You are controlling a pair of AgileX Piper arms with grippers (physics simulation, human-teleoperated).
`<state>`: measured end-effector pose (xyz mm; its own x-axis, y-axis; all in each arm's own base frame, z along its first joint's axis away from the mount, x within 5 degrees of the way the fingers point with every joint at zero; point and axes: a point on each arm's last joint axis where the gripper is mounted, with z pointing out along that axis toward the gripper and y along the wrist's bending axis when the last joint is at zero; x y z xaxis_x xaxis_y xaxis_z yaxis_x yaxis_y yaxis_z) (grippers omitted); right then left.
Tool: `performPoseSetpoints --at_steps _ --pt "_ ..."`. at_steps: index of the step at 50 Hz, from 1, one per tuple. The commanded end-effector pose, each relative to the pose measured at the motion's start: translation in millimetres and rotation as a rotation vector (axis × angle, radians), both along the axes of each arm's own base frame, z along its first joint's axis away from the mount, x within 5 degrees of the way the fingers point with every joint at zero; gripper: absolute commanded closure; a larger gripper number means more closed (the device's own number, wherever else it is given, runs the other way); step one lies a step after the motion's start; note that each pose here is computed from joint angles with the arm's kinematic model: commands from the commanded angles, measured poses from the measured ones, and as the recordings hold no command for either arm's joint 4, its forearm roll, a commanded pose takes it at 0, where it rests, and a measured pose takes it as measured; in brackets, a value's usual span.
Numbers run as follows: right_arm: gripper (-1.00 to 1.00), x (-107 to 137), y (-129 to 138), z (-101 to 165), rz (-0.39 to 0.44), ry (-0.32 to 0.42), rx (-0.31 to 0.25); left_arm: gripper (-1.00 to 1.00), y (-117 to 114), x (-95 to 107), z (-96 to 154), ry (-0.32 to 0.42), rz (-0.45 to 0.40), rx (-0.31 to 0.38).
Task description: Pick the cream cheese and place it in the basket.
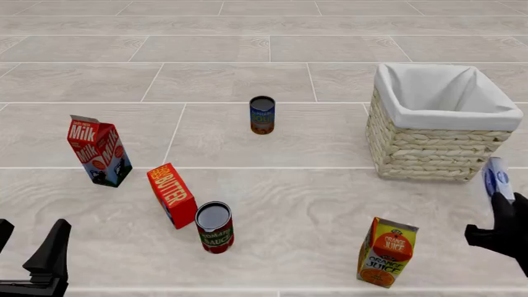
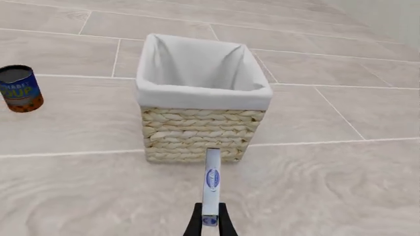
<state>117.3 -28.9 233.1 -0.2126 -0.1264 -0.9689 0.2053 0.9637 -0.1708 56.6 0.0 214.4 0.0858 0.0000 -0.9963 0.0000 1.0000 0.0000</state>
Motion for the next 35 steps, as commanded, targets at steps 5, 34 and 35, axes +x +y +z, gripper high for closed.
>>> performPoseSetpoints --at_steps 5,34,35 --pt "1.00 -4 7 59 0.044 -0.080 0.004 -1.00 0 0 0 0.000 0.000 0.000" --pt "1.00 76 11 169 0.137 -0.007 0.058 -1.00 0 0 0 0.000 0.000 0.000" --pt "1.00 78 11 170 0.142 0.002 0.053 -1.00 0 0 0 0.000 0.000 0.000"
